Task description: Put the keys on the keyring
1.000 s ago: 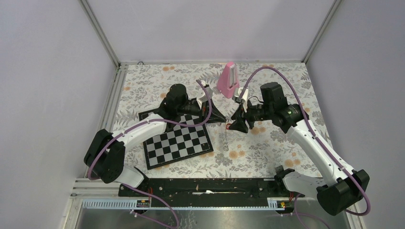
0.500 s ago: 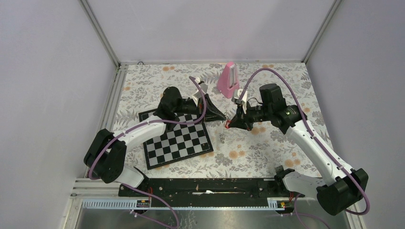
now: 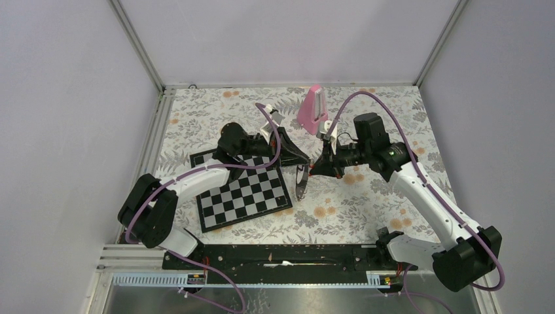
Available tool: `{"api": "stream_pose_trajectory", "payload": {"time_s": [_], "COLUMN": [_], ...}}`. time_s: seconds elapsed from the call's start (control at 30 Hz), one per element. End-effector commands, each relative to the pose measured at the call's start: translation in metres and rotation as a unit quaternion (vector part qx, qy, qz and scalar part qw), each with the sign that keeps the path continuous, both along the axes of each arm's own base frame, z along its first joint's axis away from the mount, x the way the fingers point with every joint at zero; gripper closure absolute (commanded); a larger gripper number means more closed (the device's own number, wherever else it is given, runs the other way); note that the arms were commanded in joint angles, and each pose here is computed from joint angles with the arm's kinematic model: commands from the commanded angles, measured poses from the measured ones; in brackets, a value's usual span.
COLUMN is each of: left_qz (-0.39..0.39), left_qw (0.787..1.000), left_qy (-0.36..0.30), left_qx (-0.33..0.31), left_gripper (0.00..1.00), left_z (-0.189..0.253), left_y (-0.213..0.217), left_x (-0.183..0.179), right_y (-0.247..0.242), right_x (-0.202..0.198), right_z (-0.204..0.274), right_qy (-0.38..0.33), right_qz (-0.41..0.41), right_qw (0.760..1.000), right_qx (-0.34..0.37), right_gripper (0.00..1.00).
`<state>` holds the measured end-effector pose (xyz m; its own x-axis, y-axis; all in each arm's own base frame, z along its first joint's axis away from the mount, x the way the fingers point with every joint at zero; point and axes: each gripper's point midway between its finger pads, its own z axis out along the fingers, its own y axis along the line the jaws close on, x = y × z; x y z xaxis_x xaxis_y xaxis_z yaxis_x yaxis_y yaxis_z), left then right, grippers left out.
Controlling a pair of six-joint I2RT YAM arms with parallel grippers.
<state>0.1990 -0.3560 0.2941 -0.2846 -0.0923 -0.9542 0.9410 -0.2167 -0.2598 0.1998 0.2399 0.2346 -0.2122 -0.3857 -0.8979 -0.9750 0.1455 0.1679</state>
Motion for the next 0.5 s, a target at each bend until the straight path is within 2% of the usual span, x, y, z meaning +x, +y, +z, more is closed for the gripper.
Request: {"api": "stream_pose_trajectory", "payload": {"time_s": [0.0,0.3,0.47], "left_qz": [-0.002,-0.007,-0.012], "left_qw": [0.998,0.998,0.998], "left_qy": [-0.042,-0.045,-0.05], "left_qx": [-0.041,-0.04,-0.039], "left_gripper": [1.0,1.0,1.0], "left_z": [0.0206,0.0152,0.0129], "left_y": [0.0019,0.0009,0.0017], "left_x": [-0.0035,-0.0041,-0.007], "right_y": [0.0083,0.0137,0.011], "right_x": [-0.0066,-0.0152,-0.0139], "right_z": [0.0046,0.0077,0.0119], "right_qy": [0.016,0.033,0.019], "right_qz": [0.024,0.047,0.037], "right_qw": [0.999,0.998,0.999], "right_qx": [0.022,0.04,0.036], "right_gripper": [1.0,0.98,0.82]}}
